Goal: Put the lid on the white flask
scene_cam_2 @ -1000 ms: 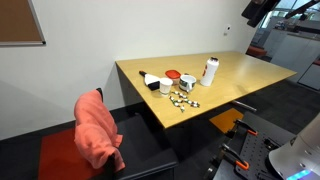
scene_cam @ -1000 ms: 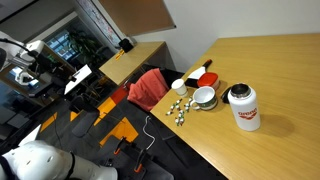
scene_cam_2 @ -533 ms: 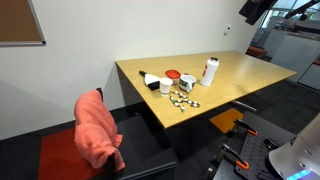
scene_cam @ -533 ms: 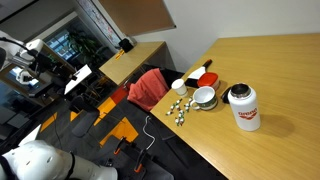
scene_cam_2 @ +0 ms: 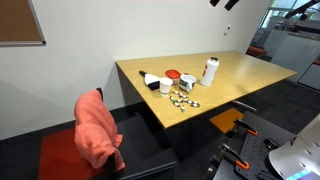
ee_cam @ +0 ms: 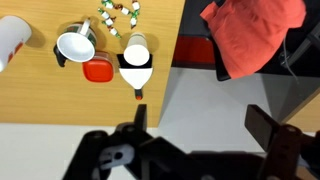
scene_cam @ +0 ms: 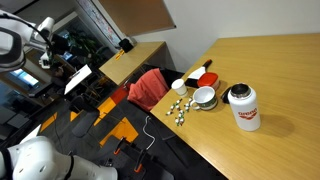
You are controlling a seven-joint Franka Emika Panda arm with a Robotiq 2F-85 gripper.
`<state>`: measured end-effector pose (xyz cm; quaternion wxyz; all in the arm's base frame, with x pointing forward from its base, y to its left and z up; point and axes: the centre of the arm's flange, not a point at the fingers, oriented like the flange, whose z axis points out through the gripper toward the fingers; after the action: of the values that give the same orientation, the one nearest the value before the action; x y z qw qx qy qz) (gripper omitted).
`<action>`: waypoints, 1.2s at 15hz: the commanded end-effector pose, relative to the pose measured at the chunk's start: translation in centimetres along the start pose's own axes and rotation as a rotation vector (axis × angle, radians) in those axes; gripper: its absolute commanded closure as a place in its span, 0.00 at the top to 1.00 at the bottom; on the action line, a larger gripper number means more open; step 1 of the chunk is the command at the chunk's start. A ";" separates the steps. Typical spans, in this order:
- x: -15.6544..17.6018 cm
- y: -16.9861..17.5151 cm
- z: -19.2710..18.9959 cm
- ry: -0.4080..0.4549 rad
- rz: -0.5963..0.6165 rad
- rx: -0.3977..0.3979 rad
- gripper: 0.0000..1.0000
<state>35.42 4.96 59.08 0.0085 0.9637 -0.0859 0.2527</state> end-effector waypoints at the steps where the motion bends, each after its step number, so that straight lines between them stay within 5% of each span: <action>1: 5.2 2.7 5.0 0.003 0.058 -0.081 1.00; 5: 5.9 4.2 9.0 -0.043 0.096 -0.115 1.00; 12: 5.1 4.6 9.2 -0.060 0.082 -0.104 1.00; 18: 11.8 12.9 12.7 -0.033 0.190 -0.238 1.00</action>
<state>45.12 -5.67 53.77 0.0830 0.9529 -0.1802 0.2296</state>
